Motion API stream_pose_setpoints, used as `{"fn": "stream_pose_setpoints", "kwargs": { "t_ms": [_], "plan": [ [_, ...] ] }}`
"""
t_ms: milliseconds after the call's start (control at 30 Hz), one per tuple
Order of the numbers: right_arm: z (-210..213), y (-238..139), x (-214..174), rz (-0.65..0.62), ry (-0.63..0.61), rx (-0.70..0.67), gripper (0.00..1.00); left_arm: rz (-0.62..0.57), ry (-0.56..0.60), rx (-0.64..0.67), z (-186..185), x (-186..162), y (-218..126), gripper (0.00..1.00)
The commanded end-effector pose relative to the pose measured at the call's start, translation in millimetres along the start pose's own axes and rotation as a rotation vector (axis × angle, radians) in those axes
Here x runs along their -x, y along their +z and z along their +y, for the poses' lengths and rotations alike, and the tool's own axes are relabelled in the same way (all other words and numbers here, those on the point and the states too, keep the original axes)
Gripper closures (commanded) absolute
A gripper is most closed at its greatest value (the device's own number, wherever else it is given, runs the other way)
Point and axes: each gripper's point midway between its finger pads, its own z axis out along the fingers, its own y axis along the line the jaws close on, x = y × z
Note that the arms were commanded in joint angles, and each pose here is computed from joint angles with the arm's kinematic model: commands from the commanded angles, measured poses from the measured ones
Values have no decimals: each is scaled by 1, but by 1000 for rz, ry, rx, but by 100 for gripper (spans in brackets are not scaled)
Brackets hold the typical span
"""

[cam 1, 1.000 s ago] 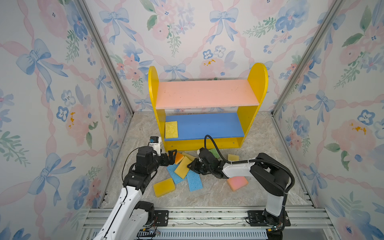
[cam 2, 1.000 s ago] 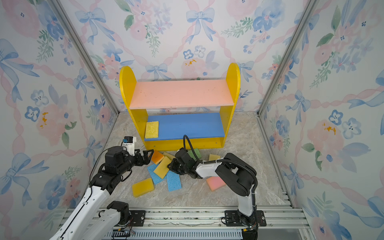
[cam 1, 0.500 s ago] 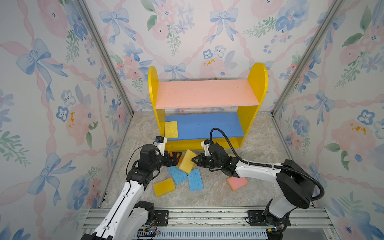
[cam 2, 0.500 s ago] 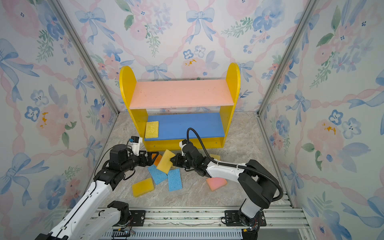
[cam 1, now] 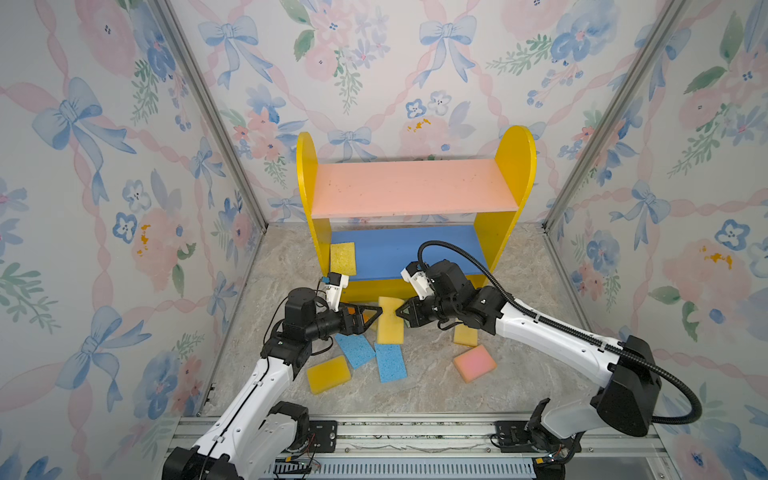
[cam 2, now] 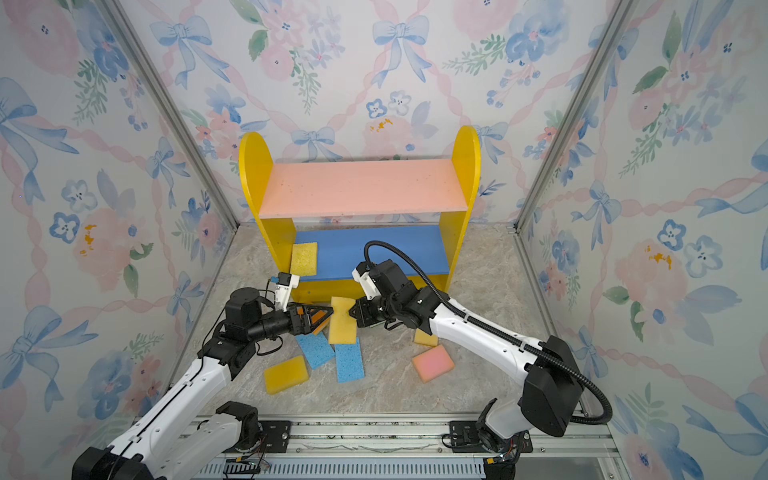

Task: Place and organize the cleaning sponges onto the shelf
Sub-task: 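Lift the green-backed sponge and bring it toward the left gripper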

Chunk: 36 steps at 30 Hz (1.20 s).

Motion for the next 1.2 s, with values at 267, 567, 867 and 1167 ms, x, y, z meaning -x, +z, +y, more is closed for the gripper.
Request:
{"fn": "stream_pose_setpoints", "kwargs": {
  "t_ms": [267, 567, 867, 1167],
  "plan": [
    [14, -18, -16, 153, -185, -11, 98, -3, -115, -179, -30, -5, 15, 16],
    [13, -15, -16, 145, -186, -16, 98, 26, -98, -197, -41, -12, 26, 57],
    [20, -29, -4, 121, -161, -29, 81, -17, -87, -229, -52, 0, 23, 100],
    [39, -76, 16, -31, -68, -24, 35, -88, -71, -272, -73, 13, 5, 100]
  ]
}}
